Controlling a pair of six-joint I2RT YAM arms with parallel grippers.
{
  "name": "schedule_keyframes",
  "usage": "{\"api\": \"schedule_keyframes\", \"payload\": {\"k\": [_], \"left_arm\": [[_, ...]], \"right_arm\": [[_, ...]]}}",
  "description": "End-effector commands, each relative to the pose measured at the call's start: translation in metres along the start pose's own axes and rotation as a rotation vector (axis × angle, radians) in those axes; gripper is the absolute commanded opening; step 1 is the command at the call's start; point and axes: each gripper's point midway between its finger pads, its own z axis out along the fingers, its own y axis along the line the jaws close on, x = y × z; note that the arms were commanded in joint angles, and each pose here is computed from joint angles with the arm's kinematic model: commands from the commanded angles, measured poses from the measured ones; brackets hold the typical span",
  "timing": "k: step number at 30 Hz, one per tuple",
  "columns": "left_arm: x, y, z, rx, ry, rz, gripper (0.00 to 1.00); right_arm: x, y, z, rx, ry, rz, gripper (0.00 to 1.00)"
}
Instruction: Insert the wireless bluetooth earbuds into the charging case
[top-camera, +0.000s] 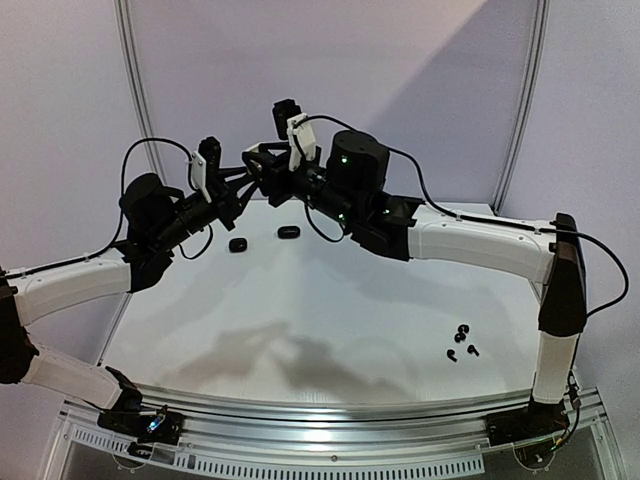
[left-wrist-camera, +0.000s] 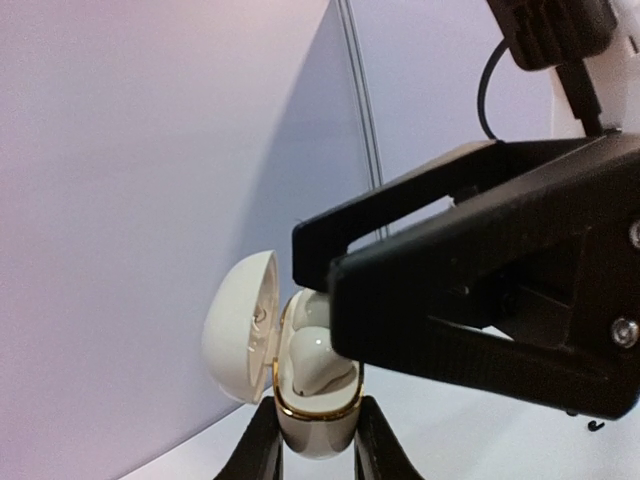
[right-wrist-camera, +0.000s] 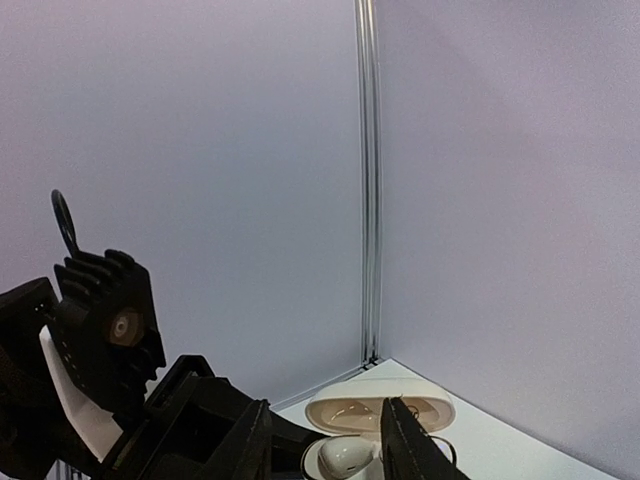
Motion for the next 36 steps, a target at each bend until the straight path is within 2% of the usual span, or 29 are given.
{"api": "schedule_keyframes", "payload": {"k": [1,7,10,14,18,21,23,28,31,36], "left_arm": [[-0.014,-0.009,-0.006,0.034,-0.038,-0.001,0.0],[0.003,-0.014,-0.008,0.06,0.02,-0.007,0.0],[0.021,-0.02,-0.012,0.098,0.063,0.097,0.0],[0.038,-0.031,-0.022,0.154,0.068,0.448,0.0],[0.05,-0.034,-0.03,0.166,0.036,0.887,0.0],[0.061,-0.035,-0.032,0.183,0.03,1.192,0.0],[0.067,-0.036,-0.035,0.188,0.021,1.336,0.0],[0.076,-0.036,-0.038,0.204,0.028,1.494,0.0],[0.078,-0.038,-0.04,0.212,0.014,1.536,0.0],[0.083,-0.037,-0.043,0.211,0.023,1.605,0.0]], "right_arm": [[-0.039,-0.01,-0.008,0.031,-0.045,-0.034,0.4],[-0.077,0.005,-0.014,-0.049,-0.096,-0.033,0.41],[-0.1,0.01,-0.022,-0.074,-0.117,-0.023,0.45],[-0.114,0.005,-0.034,-0.05,-0.073,-0.011,0.53],[-0.075,-0.002,-0.035,-0.034,0.105,-0.047,0.63],[-0.057,-0.003,-0.036,-0.034,0.168,-0.047,0.67],[-0.049,-0.003,-0.037,-0.036,0.196,-0.054,0.68],[-0.024,-0.012,-0.038,0.003,0.283,-0.098,0.69],[-0.002,-0.016,-0.037,0.021,0.342,-0.116,0.69],[0.012,-0.016,-0.037,0.021,0.366,-0.104,0.69]]}}
